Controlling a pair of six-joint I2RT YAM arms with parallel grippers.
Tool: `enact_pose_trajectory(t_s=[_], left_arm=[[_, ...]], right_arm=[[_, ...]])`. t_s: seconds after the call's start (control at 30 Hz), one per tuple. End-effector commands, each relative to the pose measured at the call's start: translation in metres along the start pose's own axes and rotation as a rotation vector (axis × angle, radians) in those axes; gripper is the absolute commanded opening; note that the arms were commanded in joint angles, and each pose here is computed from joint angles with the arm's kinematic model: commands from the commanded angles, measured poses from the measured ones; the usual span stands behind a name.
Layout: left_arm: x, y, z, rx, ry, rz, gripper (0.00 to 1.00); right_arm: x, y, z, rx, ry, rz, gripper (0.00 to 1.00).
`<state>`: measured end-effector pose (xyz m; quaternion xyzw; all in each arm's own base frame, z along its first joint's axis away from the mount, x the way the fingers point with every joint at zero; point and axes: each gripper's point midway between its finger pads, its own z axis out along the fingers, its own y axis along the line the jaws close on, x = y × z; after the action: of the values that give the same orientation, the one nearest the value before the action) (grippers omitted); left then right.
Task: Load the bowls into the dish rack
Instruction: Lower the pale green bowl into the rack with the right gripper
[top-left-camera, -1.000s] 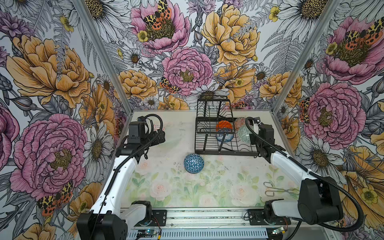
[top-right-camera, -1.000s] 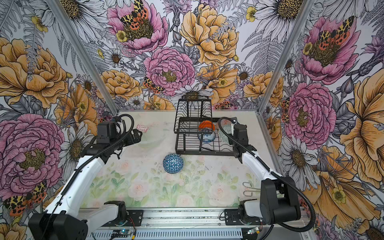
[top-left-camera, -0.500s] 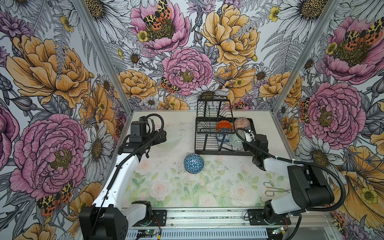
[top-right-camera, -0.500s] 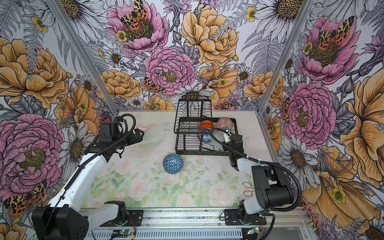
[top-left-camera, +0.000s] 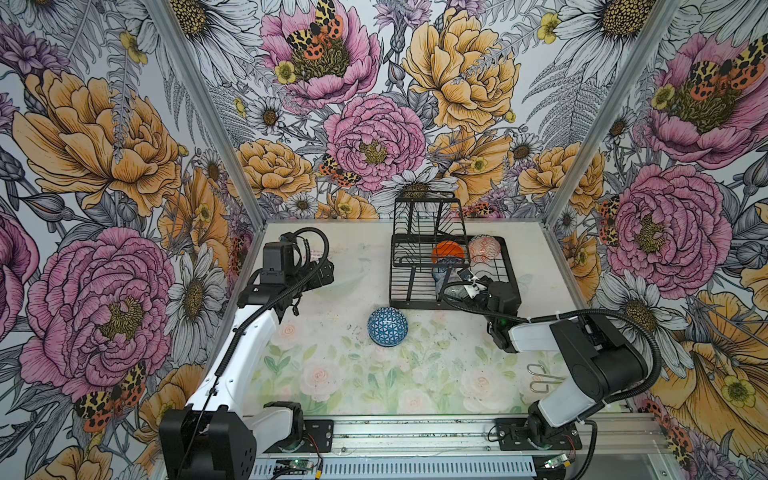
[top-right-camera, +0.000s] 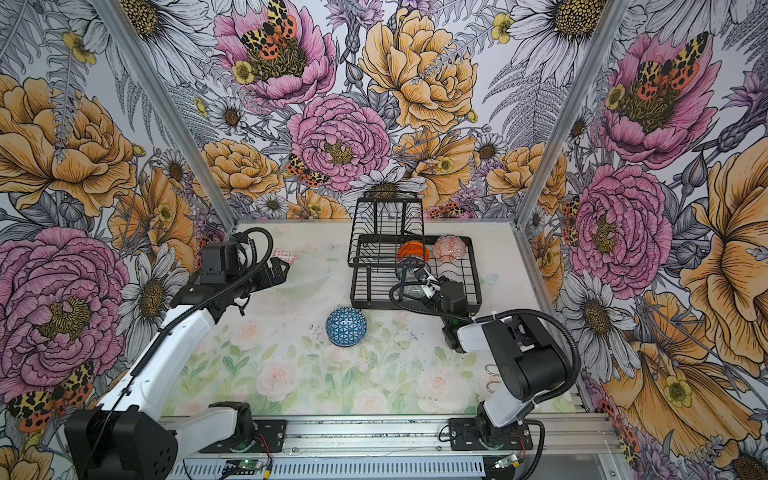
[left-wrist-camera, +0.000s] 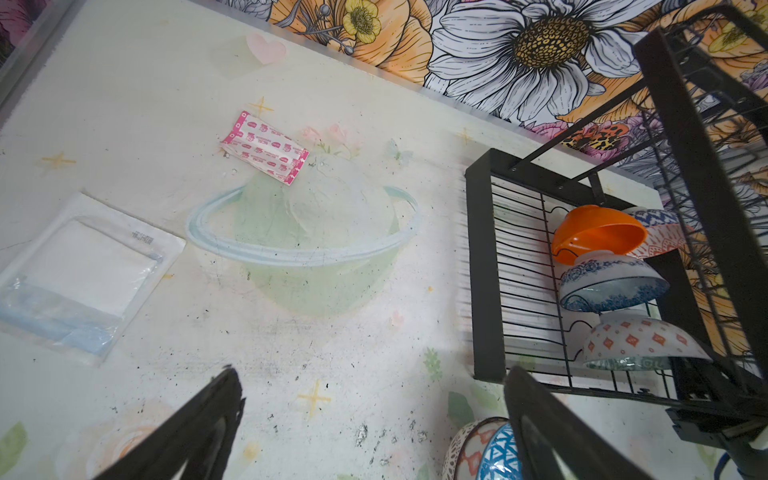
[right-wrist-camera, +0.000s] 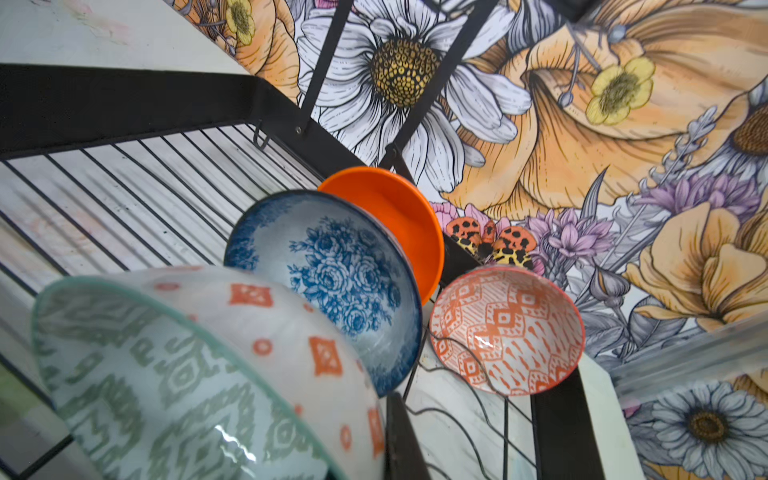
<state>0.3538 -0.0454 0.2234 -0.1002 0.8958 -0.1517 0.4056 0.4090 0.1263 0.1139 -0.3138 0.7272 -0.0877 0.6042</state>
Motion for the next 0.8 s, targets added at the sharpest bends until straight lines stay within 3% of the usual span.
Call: enact_pose_trajectory(t_s=[0.0,0.3,0.63,0.77], left_arm=[[-0.001,-0.006,0.000,0.027,-0.013,-0.001,0.99],[-0.003,-0.006,-0.005,0.028,-0.025,0.001,0.99],[-0.004,-0.006,-0.005,0.032,-0.025,-0.001,0.99],[-0.004,-0.006,-0.006,0.034,-0.027,0.000,0.99]], right_arm=[[-0.025,-0.022,0.003,0.141,-0.100,-0.070,0.00],[-0.022,-0.005,0.013,0.101,-0.109,-0.103,0.00],[-0.004,0.028,0.001,-0.150,-0.029,-0.049,0.00],[-0.008,0.028,0.000,-0.174,-0.023,-0.059,0.00]])
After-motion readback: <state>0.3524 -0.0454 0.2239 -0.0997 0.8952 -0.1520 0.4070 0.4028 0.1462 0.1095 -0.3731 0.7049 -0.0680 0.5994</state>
